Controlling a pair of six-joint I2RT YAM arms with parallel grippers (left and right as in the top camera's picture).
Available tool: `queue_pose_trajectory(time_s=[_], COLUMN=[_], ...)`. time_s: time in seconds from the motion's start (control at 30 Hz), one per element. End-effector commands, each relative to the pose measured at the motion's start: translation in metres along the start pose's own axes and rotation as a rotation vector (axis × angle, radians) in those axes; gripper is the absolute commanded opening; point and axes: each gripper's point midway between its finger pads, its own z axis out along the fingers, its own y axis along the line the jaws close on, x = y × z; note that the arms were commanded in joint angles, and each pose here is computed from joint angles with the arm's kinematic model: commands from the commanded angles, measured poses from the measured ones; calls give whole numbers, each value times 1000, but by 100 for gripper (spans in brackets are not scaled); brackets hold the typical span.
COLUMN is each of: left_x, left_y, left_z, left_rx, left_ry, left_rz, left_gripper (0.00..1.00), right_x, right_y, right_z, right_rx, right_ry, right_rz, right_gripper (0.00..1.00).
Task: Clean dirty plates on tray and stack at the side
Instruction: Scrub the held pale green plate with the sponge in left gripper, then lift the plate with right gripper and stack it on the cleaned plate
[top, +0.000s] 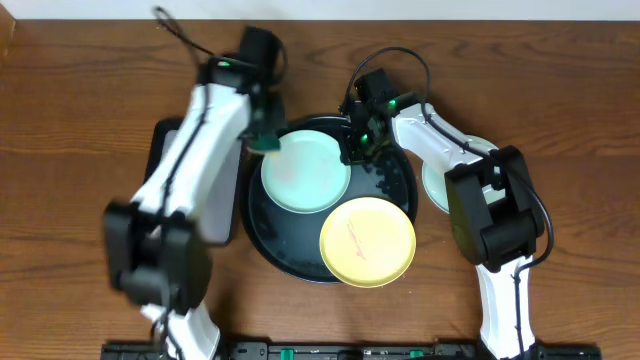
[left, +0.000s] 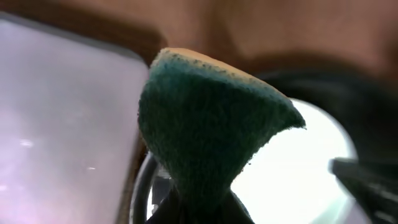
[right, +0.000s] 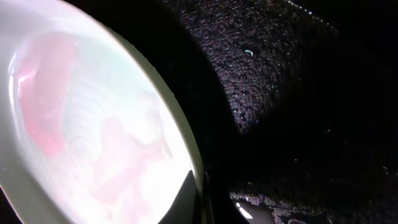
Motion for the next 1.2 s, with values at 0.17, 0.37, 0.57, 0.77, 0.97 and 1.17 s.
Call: queue_pose_trajectory(time_s=[0.17, 0.37, 0.57, 0.77, 0.97, 1.17], left_x=[-45, -37, -34, -33, -33, -33], left_y=[75, 89, 90, 90, 90, 90], left_z=[-85, -76, -74, -74, -74, -74], left_rx=[-2, -34, -38, -40, -41, -41], left_ry=[-224, -177, -166, -160, -159, -159], left_rz=[-205, -226, -225, -225, -225, -225], left_gripper=[7, 7, 7, 8, 8, 8], right_x=[-16, -27, -25, -14, -3, 0], right_y=[-2, 18, 46, 75, 96, 101], right_z=[-72, -151, -204, -243, -272, -279], right_rx=[293, 613, 926, 1226, 1404, 1448], right_ry=[-155, -370, -540, -679, -790, -816], right_rz=[-102, -219, -319, -389, -392, -390], right_gripper=[1, 1, 1, 1, 1, 1])
